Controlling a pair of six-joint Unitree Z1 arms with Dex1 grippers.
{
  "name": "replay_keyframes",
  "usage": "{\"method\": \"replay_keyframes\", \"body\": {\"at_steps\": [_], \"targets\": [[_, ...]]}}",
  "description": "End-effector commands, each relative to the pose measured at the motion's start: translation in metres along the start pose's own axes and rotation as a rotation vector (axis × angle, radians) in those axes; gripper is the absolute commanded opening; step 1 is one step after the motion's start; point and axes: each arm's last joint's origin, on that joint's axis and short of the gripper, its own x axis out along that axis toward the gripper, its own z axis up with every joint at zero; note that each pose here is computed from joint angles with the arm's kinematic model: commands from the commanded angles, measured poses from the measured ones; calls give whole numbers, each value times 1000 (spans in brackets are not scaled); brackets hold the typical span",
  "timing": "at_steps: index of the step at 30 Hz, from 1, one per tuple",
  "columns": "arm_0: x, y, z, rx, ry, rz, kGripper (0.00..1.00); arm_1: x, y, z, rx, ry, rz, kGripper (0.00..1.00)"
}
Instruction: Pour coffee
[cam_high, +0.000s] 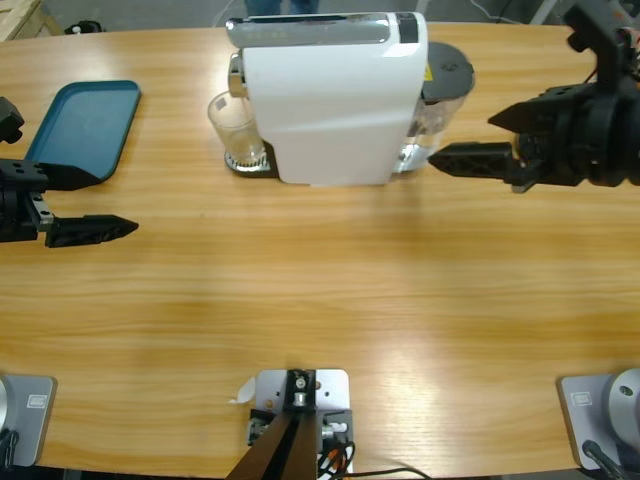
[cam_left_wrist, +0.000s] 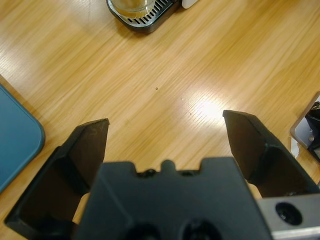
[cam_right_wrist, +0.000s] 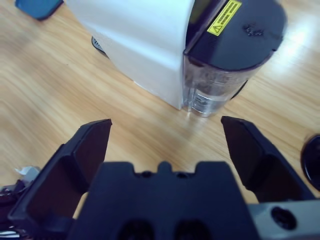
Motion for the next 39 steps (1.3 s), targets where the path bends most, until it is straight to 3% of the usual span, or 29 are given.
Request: {"method": "replay_keyframes", "body": {"at_steps": [1,17,26,32,39], "targets": [[-4,-4,-11,14,9,-6,996,-15,-2,-15,-25,36,-18,1000],[-37,-20,-15,-39,-93,-58,1000,-31,0,6,-172,-28,-38,1000],[-41,-20,1,-20,-65,-91,1000,-28,-3,-11,-173,19,-56,1000],[-34,-17,8,-47,24,-108,1000,-35,-10,-19,-158,68,-130,1000],[-38,-16,22,3,-11,-103,1000,-47,-10,-13,-151,-4,-155,996]]}}
